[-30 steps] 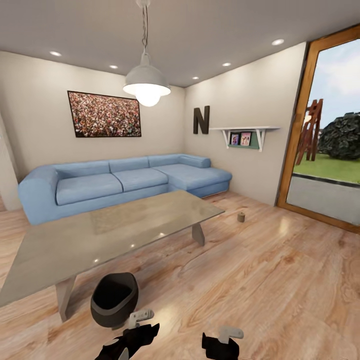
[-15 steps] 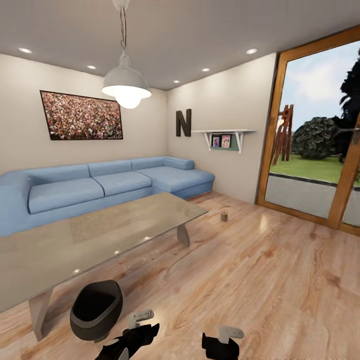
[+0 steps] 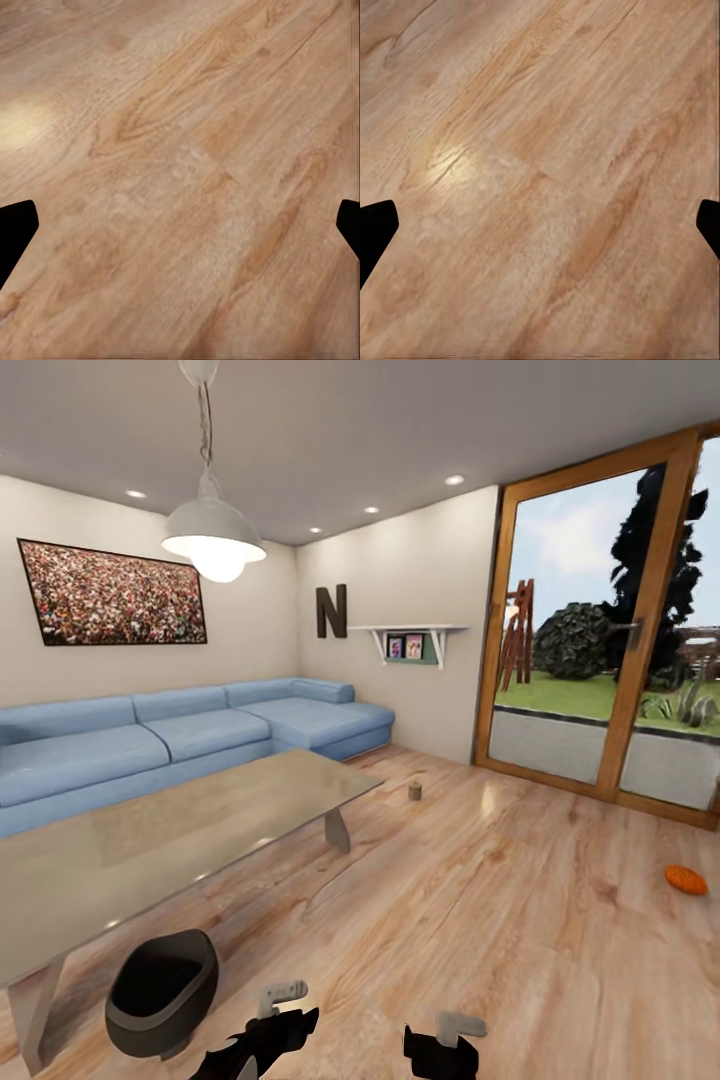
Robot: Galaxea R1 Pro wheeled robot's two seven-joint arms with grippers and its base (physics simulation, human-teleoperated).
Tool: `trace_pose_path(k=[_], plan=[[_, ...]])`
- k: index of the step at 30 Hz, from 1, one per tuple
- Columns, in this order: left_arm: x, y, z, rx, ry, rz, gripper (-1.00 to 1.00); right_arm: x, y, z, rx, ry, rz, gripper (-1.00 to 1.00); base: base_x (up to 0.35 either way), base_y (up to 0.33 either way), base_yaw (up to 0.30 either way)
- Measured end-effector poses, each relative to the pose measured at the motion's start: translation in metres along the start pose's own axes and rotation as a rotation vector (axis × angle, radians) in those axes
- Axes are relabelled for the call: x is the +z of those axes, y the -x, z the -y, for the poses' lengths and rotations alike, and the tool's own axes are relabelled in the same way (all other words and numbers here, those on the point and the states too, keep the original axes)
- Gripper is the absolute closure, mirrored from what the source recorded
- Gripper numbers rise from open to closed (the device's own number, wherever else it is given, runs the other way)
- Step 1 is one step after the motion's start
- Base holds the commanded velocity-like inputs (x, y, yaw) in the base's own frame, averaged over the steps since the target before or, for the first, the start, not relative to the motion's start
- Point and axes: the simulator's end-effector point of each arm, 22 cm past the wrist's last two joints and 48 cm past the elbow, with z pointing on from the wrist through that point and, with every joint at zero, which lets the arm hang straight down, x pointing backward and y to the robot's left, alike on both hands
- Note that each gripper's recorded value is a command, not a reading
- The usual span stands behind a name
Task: Place each of the two pumpkins and all three candles from the living room inside a cabinet in the living room (use any cabinet), then make sure every cabinet is closed, and position the cauldron so it is next to a table in the living room.
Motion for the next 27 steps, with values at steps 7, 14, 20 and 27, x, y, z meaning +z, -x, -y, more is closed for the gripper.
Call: trace_pose_path(k=[7,14,20,27], plan=[[-0.001,0.003,0.001,0.002,-0.002,0.007,-1.00,-0.001,0.003,0.000,0.000,0.001,0.007,-1.00,-0.213,0.095,-0.233],[-0.003,0.006,0.002,0.004,-0.003,0.014,-1.00,-0.002,0.006,-0.001,0.000,0.003,0.014,-1.00,-0.187,0.081,-0.233],[-0.004,0.009,0.003,0.005,-0.004,0.019,-1.00,-0.003,0.008,-0.001,0.025,0.003,0.014,-1.00,-0.144,0.063,-0.210],[-0.004,0.008,0.003,0.005,-0.004,0.018,-1.00,-0.003,0.011,-0.002,0.041,0.003,0.019,-1.00,-0.105,0.007,-0.137]])
